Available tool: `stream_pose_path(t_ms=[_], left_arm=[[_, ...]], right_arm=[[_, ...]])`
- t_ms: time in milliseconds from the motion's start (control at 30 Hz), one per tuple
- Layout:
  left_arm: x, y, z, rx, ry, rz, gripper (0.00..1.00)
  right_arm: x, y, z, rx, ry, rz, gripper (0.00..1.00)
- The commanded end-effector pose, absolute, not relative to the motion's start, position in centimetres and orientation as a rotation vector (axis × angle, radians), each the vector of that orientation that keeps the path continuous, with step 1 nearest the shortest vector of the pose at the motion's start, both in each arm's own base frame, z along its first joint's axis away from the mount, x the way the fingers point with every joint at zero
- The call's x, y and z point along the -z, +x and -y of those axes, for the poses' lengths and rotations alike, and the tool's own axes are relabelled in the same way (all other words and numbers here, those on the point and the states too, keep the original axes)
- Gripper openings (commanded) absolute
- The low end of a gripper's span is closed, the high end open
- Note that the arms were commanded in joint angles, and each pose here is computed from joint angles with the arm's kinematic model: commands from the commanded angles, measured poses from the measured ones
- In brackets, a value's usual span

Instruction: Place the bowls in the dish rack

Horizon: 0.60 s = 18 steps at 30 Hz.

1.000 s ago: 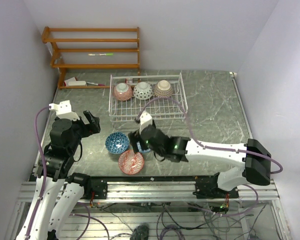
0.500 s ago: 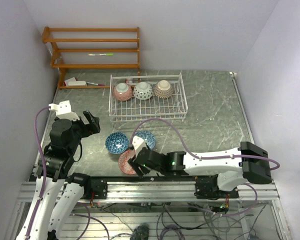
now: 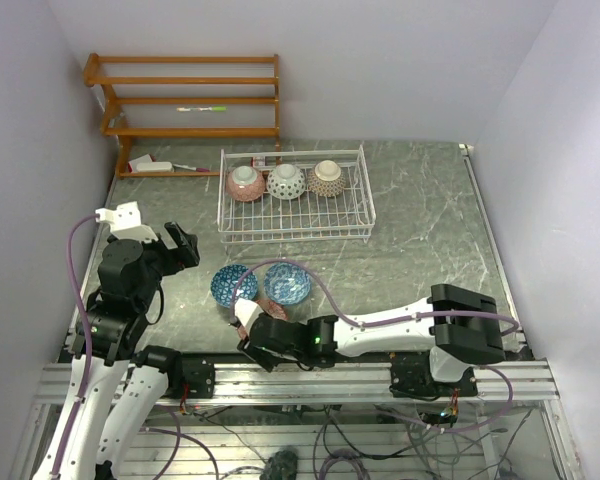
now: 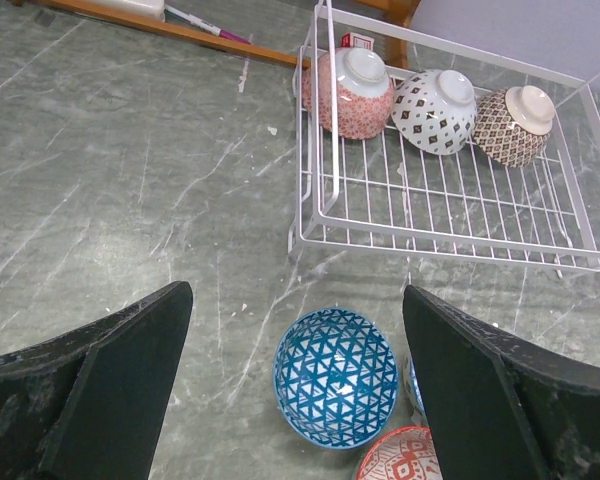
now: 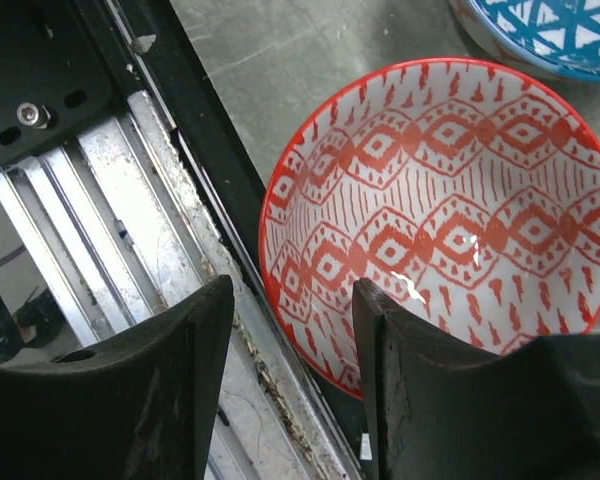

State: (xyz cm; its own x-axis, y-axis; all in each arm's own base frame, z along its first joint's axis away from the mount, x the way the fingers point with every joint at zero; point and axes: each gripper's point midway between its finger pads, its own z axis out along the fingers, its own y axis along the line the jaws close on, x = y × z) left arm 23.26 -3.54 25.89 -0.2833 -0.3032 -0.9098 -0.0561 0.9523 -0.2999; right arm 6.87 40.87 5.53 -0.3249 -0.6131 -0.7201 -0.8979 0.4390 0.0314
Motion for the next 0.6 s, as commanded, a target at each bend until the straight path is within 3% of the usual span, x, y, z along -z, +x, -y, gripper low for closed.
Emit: stream_pose_path(t_ms=[0,167,333,467,567], left_arm=[[-26.0,23.1,3.0,0.234,-0.292,-1.838,0.98],[-26.2,23.0,3.0,0.235,-0.294,-1.829,0.98],[-26.1,23.0,3.1,0.237,-0.291,-1.834,0.98],[-26.2,23.0,3.0,0.235,-0.295,-1.830,0.98],[-26.2,23.0,3.0,0.235,-0.295,-1.828,0.98]], right_arm=[[-6.4,7.6,-42.8,-0.582,-1.243,-2.007,0.44],[-4.9,7.8,-42.3,-0.532,-1.248,-2.037,0.17],[-4.6,7.9,-42.2,-0.525,-1.231,-2.049,0.14],[-4.5,7.8,-42.2,-0.525,-1.227,-2.060,0.00],[-5.2,7.8,-42.2,-0.537,-1.217,-2.056,0.00]])
